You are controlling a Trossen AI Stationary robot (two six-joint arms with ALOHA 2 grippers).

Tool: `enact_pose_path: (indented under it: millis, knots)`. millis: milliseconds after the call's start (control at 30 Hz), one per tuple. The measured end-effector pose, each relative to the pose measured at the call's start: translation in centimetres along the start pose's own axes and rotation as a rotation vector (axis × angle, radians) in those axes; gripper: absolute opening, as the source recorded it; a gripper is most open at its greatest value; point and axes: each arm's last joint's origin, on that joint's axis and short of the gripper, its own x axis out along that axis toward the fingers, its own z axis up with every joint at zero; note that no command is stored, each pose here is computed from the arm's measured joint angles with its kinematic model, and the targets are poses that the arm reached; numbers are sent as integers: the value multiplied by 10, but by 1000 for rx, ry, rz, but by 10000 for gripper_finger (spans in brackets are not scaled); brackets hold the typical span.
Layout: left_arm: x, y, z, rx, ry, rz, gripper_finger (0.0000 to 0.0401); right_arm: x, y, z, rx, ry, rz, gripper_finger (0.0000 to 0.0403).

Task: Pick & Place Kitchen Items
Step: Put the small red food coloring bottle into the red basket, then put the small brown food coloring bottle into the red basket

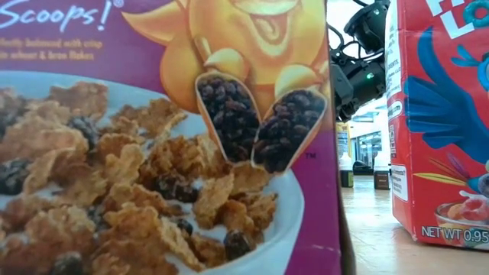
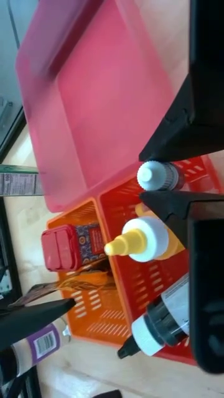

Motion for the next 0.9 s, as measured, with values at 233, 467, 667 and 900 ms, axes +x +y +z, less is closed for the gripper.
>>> enact_pose_path:
  millis: [233, 467, 667, 900]
  knots:
    - [0, 0, 0, 0, 0, 0, 200, 0, 0, 1, 2, -7, 1, 103]
    - [0, 0, 0, 0, 0, 0, 200, 0, 0, 1, 3, -9, 2, 121]
    - [0, 0, 0, 0, 0, 0, 200, -1, 3, 1, 3, 2, 86, 118]
    - [0, 0, 0, 0, 2, 1, 200, -12, 11, 6, -8, 9, 208, 114]
